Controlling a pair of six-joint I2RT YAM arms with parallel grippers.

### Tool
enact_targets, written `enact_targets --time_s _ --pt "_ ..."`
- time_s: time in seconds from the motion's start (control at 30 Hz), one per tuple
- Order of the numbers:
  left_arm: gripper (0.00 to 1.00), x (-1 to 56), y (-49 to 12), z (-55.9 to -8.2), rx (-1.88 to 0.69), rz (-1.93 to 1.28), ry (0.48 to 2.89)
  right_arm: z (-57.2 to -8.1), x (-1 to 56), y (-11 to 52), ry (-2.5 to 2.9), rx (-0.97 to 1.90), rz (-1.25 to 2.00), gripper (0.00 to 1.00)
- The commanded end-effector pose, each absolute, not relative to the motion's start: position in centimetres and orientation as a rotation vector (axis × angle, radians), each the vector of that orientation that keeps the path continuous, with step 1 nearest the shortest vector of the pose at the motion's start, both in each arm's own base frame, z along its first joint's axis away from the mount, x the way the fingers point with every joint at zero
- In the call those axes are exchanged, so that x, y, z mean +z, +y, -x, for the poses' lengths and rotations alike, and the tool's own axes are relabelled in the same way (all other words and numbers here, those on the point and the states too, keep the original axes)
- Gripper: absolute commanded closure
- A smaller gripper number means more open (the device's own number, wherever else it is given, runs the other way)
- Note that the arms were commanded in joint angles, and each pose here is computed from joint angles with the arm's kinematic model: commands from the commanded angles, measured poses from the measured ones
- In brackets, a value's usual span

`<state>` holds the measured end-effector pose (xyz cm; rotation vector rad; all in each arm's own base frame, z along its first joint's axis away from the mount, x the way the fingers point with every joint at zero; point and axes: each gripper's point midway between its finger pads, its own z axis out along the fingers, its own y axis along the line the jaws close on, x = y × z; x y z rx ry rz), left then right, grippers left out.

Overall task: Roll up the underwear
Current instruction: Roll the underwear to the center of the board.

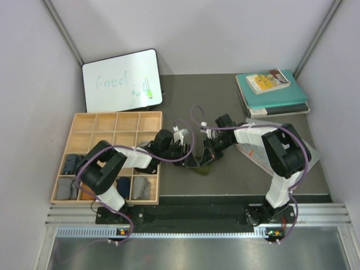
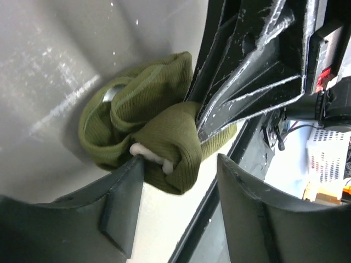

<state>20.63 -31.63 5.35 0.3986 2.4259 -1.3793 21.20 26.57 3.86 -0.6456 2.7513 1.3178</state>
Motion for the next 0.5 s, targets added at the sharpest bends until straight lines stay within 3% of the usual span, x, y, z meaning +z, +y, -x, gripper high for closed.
enact_targets --time_s 0.0,0.2,0.3,0.33,0.47 --pt "0.5 6.8 -33.8 -22.5 -1.428 -0.412 2.302 -23.1 2.6 26.0 2.736 1.228 0.66 1.0" --pt "0.83 4.7 -33.9 -23.0 -1.403 -0.335 2.373 -23.8 3.4 26.0 2.719 1.248 0.637 0.98" --pt "0.98 2.9 -33.5 -23.1 -1.337 -0.302 2.471 -24.4 4.2 26.0 2.699 1.252 0.601 0.86" --pt "1.0 2.8 -33.7 -23.6 -1.319 -0.299 2.482 -24.6 4.6 25.9 2.691 1.258 0.585 0.76" --pt "1.0 0.4 -32.8 -22.9 -1.231 -0.294 2.631 -25.8 7.0 25.7 2.614 1.29 0.57 0.59"
